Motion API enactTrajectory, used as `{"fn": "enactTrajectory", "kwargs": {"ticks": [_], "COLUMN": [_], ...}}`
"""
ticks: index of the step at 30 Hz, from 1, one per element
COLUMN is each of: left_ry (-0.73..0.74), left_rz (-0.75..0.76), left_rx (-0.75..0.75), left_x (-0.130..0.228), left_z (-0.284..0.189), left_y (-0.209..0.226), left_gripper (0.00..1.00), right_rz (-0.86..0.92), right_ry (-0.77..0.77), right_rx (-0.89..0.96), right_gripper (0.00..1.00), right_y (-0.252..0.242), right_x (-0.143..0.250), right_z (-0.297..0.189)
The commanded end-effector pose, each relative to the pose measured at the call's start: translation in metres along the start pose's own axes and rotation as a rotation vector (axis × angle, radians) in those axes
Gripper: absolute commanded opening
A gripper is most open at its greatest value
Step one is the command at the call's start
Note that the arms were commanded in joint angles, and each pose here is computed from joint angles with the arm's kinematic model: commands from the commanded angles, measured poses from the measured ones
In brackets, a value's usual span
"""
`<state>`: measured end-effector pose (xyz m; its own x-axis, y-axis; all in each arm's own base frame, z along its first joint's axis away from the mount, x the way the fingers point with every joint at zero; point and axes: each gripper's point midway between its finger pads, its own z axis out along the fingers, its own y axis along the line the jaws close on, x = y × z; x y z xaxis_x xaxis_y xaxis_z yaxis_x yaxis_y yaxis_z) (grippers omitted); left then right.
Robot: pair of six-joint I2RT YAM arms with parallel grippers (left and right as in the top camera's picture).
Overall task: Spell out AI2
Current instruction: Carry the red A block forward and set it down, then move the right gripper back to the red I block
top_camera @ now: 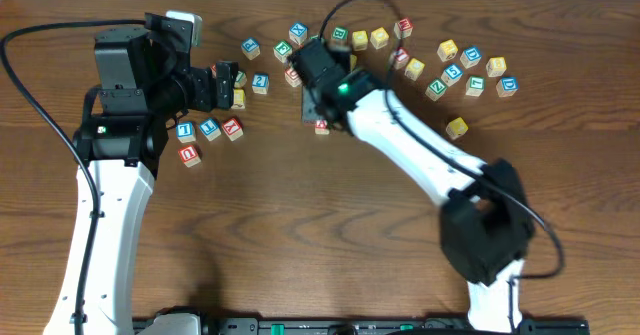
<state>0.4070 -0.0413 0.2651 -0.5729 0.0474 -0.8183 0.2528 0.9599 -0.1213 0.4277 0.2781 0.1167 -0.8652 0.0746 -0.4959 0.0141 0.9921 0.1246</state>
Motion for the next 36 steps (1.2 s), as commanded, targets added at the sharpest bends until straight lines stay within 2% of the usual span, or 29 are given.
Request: {"fn": "enactTrajectory", "kwargs": {"ticks": [1,9,14,19,22,28,36], "left_ry": [-0.029,-0.029,-0.029,-0.029,-0.029,-0.029,-0.029], "left_rz": [0.0,0.0,0.0,0.0,0.0,0.0,0.0], "left_rx": [-0.001,-0.001,-0.001,-0.001,-0.001,-0.001,-0.001], "left_x": [-0.012,-0.012,-0.012,-0.012,-0.012,-0.012,-0.012], "left_z": [-0.005,-0.005,-0.005,-0.005,-0.005,-0.005,-0.005], "left_y": [-0.001,-0.001,-0.001,-0.001,-0.001,-0.001,-0.001], "left_gripper": [0.97,0.98,0.98,0.98,0.98,0.98,0.98], "right_rz": [0.035,0.102,0.184,0.228,0.258,0.336,0.337], "right_ry": [-0.096,-0.104,-0.167,-0.217,-0.228,-0.211,-0.175], "right_rx": [0.002,-0.045,-0.089,-0.116,-0.112,-0.045,-0.01], "right_gripper": [0.65,0.67,0.61,0.57,0.53,0.53,0.51], "right_y": [-0.023,-0.079,-0.11,-0.115,-0.115,-0.127,-0.134], "right_x": [-0.042,-0.088,-0.123,-0.141,-0.143,-0.131,-0.115], "right_z": [-0.029,-0.037,-0.029,-0.002,0.022,0.072,0.106]}}
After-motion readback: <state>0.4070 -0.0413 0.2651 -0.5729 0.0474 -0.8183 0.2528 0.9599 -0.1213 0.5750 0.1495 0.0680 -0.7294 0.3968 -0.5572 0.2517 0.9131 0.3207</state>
